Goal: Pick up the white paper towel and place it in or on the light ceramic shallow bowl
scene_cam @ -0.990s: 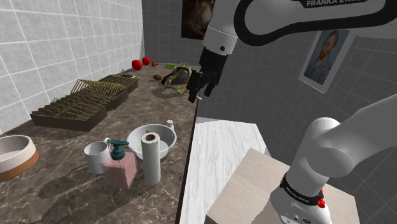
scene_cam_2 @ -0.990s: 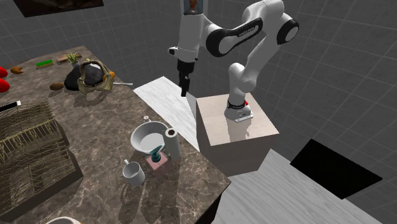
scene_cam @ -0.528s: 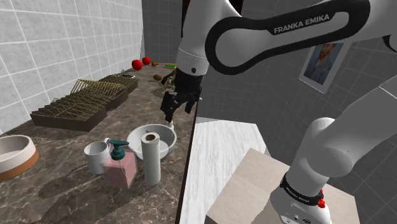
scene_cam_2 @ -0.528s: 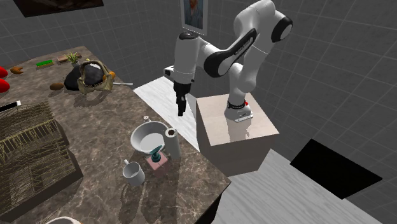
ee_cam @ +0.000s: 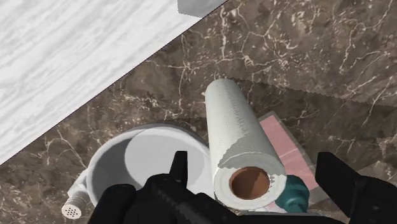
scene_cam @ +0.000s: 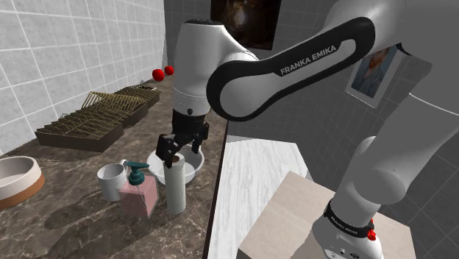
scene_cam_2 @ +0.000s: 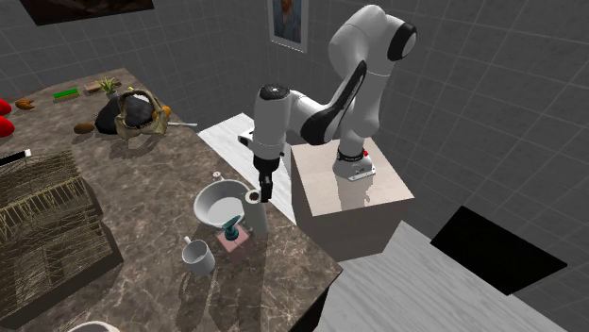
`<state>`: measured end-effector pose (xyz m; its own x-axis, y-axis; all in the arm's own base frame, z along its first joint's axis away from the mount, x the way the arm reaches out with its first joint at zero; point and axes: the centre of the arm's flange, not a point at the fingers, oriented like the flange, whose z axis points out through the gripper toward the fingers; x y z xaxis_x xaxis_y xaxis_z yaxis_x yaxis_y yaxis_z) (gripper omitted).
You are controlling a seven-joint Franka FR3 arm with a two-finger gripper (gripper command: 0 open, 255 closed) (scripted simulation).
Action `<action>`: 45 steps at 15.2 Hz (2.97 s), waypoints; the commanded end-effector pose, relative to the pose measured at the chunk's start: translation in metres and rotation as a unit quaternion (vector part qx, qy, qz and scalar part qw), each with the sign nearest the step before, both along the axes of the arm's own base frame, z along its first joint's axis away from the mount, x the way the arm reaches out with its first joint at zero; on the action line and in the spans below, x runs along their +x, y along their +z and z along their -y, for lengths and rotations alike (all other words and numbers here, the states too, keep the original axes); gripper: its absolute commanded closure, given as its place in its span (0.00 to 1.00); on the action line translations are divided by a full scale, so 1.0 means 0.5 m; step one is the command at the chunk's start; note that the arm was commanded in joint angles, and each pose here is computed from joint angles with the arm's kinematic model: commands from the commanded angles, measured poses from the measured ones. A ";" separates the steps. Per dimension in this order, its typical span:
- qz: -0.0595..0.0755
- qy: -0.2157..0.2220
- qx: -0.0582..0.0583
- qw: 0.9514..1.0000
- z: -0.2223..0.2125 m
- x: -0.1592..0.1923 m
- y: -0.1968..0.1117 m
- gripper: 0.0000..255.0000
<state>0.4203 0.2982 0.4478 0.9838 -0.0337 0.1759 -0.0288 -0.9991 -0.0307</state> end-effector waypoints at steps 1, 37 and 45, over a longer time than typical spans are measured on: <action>0.000 -0.001 0.000 1.000 -0.007 0.009 -0.021 0.00; 0.000 -0.001 0.000 1.000 -0.008 0.019 0.059 1.00; 0.000 -0.001 0.000 1.000 -0.008 0.019 0.143 1.00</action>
